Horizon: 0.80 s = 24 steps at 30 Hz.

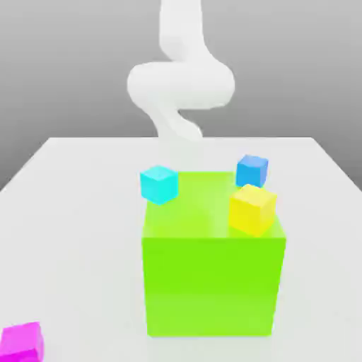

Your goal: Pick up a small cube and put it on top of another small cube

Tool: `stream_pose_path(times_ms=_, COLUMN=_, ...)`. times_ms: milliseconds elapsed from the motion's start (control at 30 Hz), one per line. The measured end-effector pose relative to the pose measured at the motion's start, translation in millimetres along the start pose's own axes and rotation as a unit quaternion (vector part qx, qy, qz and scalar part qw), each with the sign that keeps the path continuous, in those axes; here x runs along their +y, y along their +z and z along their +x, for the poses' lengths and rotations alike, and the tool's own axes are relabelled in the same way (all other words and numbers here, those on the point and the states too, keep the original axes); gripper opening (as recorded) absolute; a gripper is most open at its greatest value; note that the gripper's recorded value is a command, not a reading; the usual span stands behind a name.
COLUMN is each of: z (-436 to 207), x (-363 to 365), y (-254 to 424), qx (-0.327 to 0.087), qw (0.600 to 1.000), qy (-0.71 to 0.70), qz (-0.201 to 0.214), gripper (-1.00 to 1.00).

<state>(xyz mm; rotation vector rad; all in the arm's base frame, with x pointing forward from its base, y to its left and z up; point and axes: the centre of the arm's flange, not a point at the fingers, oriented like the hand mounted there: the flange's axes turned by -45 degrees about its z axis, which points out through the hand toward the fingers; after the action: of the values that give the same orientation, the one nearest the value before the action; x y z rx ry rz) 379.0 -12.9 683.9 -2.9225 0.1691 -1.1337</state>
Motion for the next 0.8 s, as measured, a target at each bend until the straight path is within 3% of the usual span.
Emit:
stream_pose_path(times_ms=400, z=-17.8, x=89.1, y=203.5, qx=-0.132, qw=0.963, qy=0.215, qz=-0.096, gripper=0.00)
stream_pose_path(times_ms=800, z=-130.0, x=202.9, y=373.5, qx=-0.239, qw=0.854, qy=0.424, qz=-0.183, gripper=0.00)
